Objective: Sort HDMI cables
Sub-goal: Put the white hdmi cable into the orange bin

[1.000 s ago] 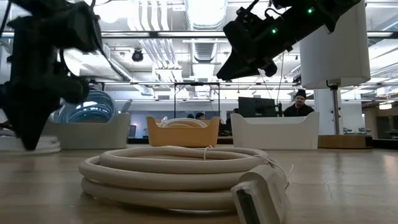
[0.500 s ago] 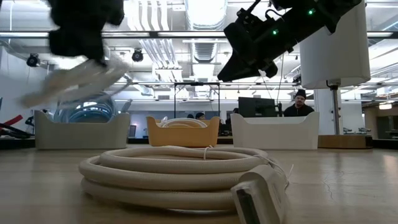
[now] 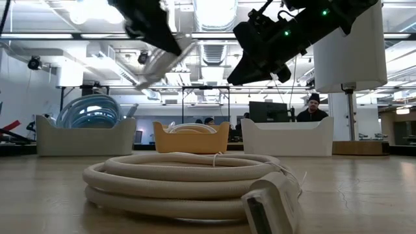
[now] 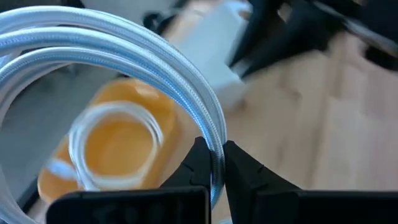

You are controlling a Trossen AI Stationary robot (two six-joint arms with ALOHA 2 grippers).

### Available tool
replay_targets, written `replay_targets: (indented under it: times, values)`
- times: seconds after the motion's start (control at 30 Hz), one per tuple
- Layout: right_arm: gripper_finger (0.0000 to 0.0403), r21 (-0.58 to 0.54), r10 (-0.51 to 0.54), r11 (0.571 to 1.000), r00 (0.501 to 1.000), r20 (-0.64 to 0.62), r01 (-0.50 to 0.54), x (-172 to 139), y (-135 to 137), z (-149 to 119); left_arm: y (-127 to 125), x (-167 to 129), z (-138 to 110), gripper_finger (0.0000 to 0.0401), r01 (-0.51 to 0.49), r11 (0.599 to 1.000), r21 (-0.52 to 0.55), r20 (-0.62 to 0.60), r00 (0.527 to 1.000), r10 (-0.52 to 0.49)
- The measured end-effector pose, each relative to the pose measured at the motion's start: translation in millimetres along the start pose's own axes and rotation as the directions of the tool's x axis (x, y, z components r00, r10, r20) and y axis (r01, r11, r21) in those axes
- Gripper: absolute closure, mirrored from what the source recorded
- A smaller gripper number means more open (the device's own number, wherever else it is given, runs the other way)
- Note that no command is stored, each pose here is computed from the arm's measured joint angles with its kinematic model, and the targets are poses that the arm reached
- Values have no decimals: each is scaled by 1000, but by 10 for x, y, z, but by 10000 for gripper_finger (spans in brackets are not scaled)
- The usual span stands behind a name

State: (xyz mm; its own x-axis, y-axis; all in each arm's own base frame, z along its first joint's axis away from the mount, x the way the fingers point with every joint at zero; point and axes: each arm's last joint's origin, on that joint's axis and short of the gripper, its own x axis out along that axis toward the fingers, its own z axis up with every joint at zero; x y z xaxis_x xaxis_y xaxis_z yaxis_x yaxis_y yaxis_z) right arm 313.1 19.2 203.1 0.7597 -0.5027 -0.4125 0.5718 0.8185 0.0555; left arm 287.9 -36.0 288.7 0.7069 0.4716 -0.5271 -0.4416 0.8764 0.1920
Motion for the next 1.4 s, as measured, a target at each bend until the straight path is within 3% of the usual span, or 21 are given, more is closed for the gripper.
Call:
replay_targets:
  times: [0.23,0.47,0.67,0.93,1.1,1.4]
  values:
    - [326,5,3,1000,1000,-1,-3,-6,8,-3,287,642,161,384,-133,984,-116,100,984,145]
    - [323,25,14,1000,1000,-16,-13,-23,28,-30,654,1302,-39,374,-205,949,-238,-8,978,209]
    - [334,20,9,1000,1000,-26,-9,-22,11,-68,784,1688,-190,373,-236,933,-272,-24,971,239]
    - [328,7,2,1000,999,-42,-1,-21,-11,-122,745,1871,-303,371,-238,903,-357,-45,970,238]
    - [332,6,1,1000,999,-44,-1,-21,-14,-129,756,1882,-321,368,-244,904,-351,-58,969,240]
    - [328,9,0,1000,999,-44,0,-21,-17,-134,781,1887,-328,304,-219,906,-363,-67,976,209]
